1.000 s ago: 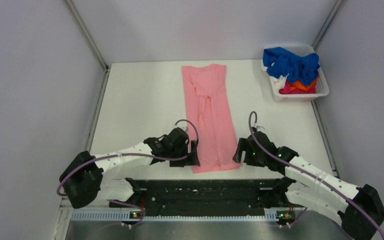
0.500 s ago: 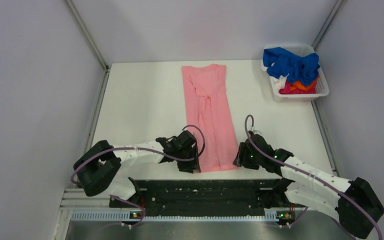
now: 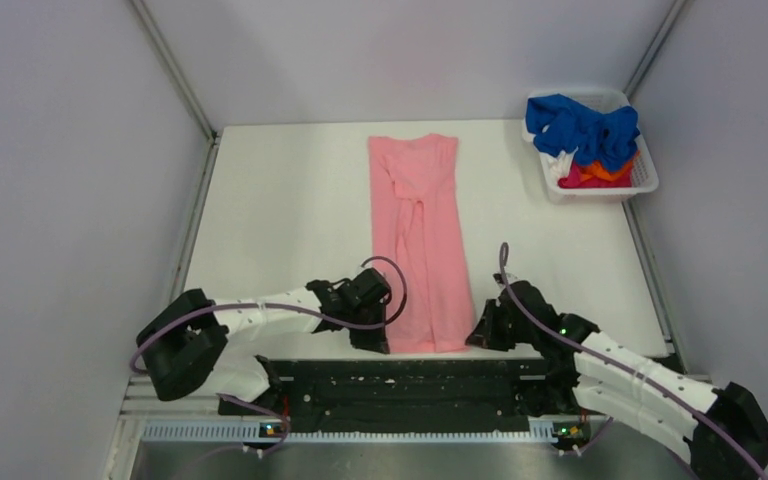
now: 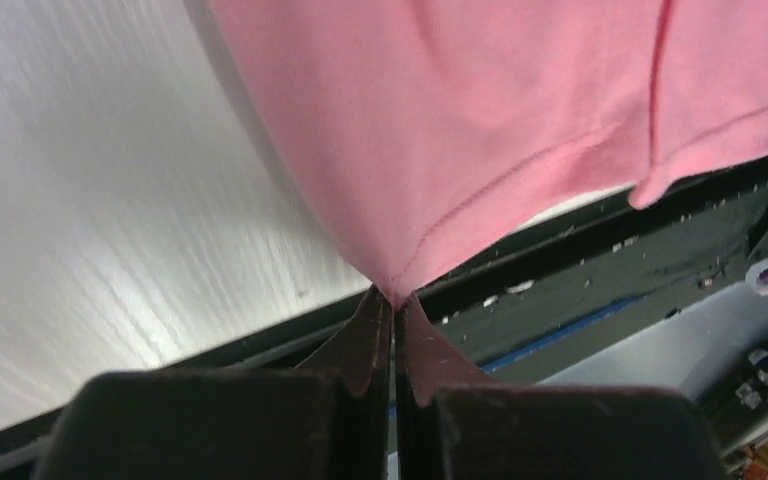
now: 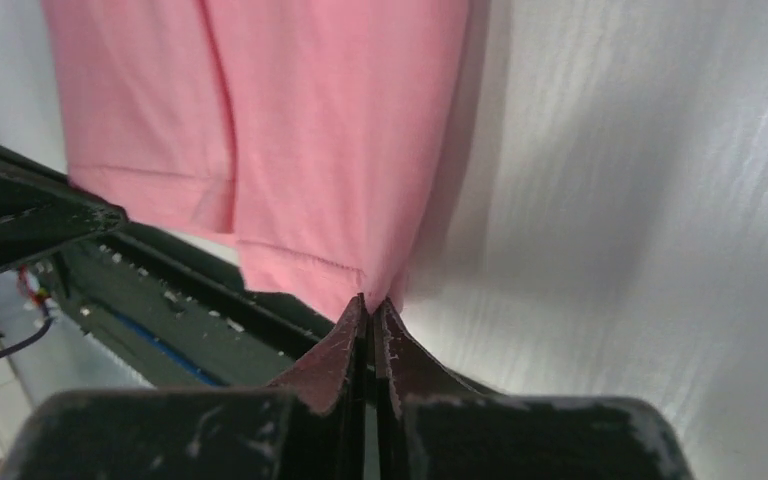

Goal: Fold and stack the t-shirts
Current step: Grab the bottom of the folded rectangular tshirt with both arms, then fold the folded rectangular tshirt in 1/3 of the way

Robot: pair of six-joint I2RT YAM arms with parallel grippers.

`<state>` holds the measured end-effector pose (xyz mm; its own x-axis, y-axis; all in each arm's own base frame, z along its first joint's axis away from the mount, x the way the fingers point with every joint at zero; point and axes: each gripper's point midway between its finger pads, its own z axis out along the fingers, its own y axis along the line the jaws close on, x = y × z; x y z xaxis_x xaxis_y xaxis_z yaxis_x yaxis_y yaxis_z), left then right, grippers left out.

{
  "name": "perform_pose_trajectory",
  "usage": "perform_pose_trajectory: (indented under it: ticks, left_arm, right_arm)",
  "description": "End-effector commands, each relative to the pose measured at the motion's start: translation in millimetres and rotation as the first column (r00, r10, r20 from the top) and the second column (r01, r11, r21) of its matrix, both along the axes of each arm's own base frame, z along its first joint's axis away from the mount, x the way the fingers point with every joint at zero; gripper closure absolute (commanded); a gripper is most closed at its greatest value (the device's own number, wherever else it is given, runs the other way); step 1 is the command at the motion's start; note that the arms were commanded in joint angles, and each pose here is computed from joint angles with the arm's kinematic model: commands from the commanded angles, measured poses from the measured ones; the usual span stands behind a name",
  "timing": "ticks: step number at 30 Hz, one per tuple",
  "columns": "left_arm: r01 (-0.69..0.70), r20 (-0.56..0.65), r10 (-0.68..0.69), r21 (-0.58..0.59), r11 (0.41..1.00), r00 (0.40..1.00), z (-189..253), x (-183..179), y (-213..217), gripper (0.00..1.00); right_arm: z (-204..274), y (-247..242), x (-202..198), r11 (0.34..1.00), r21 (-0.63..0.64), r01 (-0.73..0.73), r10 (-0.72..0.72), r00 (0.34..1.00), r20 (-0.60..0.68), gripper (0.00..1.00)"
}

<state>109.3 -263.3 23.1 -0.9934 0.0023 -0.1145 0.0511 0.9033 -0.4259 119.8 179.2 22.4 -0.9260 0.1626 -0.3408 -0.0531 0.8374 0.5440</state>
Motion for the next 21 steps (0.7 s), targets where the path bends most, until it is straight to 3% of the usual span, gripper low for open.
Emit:
perform_pose_trajectory:
  ticks: [1, 6, 11, 17, 21]
  left_arm:
    - [0.032, -0.017, -0.033, -0.053, 0.998, 0.999, 18, -18, 4, 1.00]
    - [0.082, 0.092, -0.071, -0.122, 0.989, 0.993, 51, 8, -25, 1.00]
    - [-0.017, 0.296, 0.043, -0.091, 0.996, 0.954, 79, 81, -32, 1.00]
    - [-0.138, 0.339, 0.182, -0.149, 0.979, 0.923, 96, 165, -24, 1.00]
    - [-0.198, 0.370, 0.230, -0.124, 0.972, 0.900, 104, 208, -12, 1.00]
  right_arm:
    - [30, 14, -7, 0.992, 0.120, -0.042, 0.037, 0.998, 0.043, 1.00]
    - [56, 25, 9, 0.984, 0.175, -0.043, 0.020, 0.991, 0.129, 1.00]
    - [90, 29, 63, 0.969, 0.222, 0.111, -0.172, 0.945, 0.280, 1.00]
    - [134, 18, 136, 0.946, 0.175, 0.273, -0.323, 0.846, 0.425, 1.00]
    - [140, 21, 173, 0.945, 0.148, 0.293, -0.328, 0.833, 0.446, 1.00]
